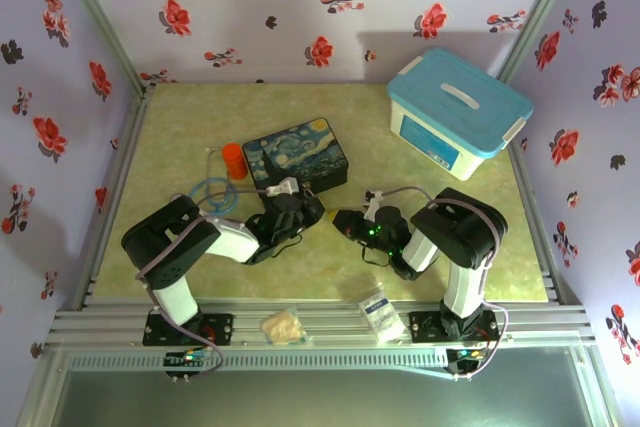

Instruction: Unlock a padlock with a key

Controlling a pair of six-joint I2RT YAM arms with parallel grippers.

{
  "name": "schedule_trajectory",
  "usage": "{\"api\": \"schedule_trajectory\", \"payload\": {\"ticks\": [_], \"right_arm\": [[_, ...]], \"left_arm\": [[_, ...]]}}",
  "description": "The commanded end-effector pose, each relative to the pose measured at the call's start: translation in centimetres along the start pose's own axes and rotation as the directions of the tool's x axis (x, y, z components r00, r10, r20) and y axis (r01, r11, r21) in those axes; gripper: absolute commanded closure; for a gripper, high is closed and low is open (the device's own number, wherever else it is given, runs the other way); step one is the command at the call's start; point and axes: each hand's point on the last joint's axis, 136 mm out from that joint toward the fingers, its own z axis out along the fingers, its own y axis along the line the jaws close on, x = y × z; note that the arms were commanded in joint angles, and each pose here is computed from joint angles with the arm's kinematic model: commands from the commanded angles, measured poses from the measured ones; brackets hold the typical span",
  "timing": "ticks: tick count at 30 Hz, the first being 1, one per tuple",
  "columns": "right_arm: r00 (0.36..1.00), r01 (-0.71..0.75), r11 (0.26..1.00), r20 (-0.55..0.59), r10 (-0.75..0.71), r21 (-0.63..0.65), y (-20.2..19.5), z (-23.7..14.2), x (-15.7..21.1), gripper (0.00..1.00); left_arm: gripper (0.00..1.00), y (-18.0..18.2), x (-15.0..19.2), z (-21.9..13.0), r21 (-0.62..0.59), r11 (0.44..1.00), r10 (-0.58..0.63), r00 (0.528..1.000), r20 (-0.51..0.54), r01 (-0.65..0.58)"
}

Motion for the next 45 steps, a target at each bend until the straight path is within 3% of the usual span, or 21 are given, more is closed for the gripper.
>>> {"api": "schedule_trajectory", "payload": {"ticks": [1,7,29,36,45], "right_arm": [[1.000,0.006,1.000,0.005,-0.006,-0.026,0.7,0.2,0.2,1.00],[1.000,0.008,1.000,0.009,-0.008,-0.025,0.7,0.4,0.1,1.00],[0.997,-0.008,0.999,0.071,0.010,-0.038,1.6,-0.1,-1.1,1.00],[0.995,-0.092,0.996,0.027,0.093,-0.020,0.5,1.0,-0.2,1.00],[0.986,-0.147,0.989,0.087,0.146,0.013,-0.5,0.9,-0.9,1.00]], "left_arm": [[0.81,-2.3,-1.5,-0.3,0.108,0.993,-0.062,0.996,0.067,0.055],[0.86,-2.3,-1.4,-0.2,0.115,0.991,-0.079,0.995,0.066,0.071],[0.86,-2.2,-1.2,0.0,0.140,0.985,-0.108,0.993,0.053,0.099],[0.87,-3.0,-1.2,0.3,0.175,0.977,-0.132,0.990,0.057,0.120],[0.91,-3.4,-1.5,0.2,0.201,0.970,-0.156,0.984,0.084,0.137]]}}
